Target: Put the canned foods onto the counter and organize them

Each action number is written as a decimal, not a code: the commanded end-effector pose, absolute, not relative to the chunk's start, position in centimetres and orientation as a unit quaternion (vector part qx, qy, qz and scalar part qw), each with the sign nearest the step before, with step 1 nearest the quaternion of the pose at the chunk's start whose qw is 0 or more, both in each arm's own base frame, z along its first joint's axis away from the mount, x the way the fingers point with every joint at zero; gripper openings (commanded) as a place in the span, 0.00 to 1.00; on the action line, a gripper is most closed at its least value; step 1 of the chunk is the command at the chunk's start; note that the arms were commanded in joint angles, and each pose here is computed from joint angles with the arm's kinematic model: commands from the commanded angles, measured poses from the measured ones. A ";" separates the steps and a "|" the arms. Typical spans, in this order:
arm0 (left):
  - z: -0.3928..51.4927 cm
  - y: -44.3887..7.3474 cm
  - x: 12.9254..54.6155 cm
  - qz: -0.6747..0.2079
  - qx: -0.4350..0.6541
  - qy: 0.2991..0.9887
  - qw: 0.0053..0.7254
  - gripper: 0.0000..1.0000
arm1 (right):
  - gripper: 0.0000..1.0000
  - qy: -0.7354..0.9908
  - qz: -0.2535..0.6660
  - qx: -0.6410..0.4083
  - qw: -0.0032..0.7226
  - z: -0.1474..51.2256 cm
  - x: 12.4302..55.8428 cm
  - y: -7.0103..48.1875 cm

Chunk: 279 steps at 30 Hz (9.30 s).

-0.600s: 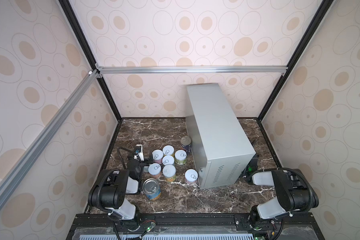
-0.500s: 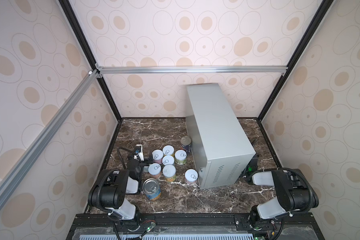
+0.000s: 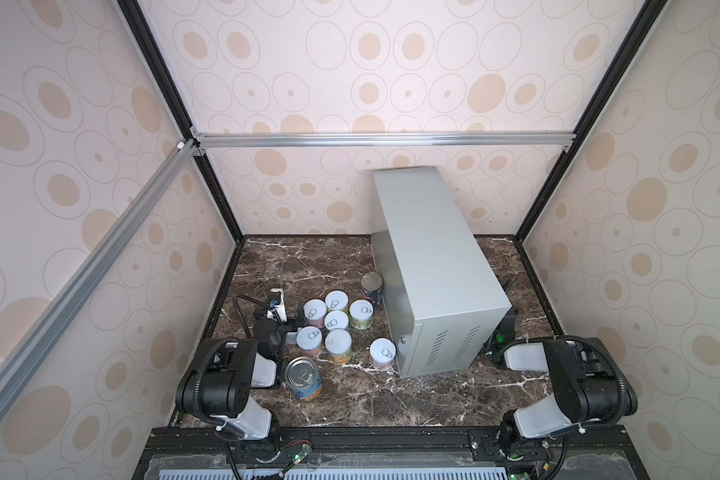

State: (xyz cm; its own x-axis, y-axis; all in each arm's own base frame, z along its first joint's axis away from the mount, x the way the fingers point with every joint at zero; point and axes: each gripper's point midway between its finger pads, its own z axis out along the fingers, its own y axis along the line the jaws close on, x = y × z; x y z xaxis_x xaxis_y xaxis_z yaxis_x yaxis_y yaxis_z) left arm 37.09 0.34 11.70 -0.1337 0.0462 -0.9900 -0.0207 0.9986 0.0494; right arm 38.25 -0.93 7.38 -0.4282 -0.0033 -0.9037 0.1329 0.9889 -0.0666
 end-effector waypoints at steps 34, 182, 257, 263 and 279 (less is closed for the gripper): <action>18.1 0.9 40.4 -0.001 -0.222 0.830 0.512 0.98 | 1.00 0.822 -0.099 0.087 0.554 9.7 39.0 -2.8; 51.8 -22.9 21.1 -0.214 0.384 0.693 0.572 0.00 | 1.00 0.586 0.239 -0.525 0.570 43.1 20.4 31.6; 51.3 -16.3 20.8 -0.167 0.253 0.675 0.673 0.98 | 0.23 0.633 0.190 -0.171 0.731 49.7 43.7 17.7; 49.3 -17.0 21.4 -0.171 0.253 0.682 0.664 0.98 | 0.30 0.658 0.190 -0.165 0.710 48.0 47.5 17.9; 44.4 -20.0 22.3 -0.234 0.245 0.689 0.640 0.98 | 0.51 0.690 0.171 -0.149 0.687 45.7 56.5 17.6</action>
